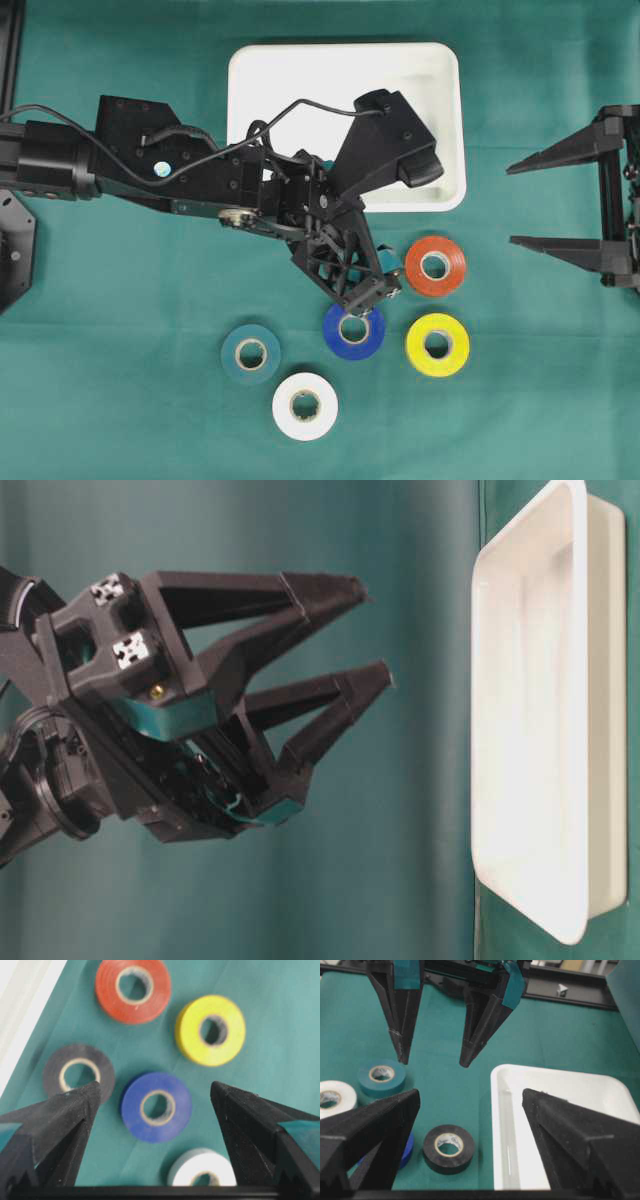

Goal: Pick up the tape from a random location and place it into the white case.
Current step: 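Lower the left gripper fingers into the black roll's core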

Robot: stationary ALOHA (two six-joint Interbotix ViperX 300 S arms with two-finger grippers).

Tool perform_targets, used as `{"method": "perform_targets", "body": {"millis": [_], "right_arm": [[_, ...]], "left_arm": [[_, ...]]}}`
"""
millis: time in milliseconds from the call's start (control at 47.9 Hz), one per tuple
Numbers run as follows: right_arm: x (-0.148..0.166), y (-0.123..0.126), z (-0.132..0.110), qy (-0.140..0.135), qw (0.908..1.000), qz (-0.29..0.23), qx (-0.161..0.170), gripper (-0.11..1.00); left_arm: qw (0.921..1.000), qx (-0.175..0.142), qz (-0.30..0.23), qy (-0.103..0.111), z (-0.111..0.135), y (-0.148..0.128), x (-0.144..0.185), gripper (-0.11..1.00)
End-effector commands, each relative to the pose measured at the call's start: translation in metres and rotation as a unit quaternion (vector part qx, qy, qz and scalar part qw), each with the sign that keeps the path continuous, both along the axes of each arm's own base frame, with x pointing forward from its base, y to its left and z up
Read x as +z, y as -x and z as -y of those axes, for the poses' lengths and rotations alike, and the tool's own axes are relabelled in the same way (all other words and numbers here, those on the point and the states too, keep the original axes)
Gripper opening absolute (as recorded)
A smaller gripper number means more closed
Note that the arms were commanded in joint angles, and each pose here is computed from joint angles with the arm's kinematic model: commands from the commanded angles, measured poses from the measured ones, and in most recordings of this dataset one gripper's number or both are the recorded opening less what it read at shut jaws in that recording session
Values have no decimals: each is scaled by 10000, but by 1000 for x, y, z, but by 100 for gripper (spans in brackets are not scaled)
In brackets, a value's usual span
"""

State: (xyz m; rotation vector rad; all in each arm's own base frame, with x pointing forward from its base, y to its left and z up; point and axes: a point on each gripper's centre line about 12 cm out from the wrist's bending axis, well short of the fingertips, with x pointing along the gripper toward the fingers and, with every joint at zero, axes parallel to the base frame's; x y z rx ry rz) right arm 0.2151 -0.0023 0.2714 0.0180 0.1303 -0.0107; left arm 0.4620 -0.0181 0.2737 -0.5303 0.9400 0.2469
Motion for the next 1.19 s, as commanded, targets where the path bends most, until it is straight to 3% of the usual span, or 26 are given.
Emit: {"method": "perform_targets", "body": {"millis": [0, 1170], "right_arm": [[11, -3, 0, 2, 9999, 130, 0, 93], [10, -3, 1, -14, 10000, 85, -25, 93]], "left_arm": [[9998, 18, 176, 0, -1, -1, 16, 91], [10000, 16, -45, -35, -2, 2, 3, 88]]}}
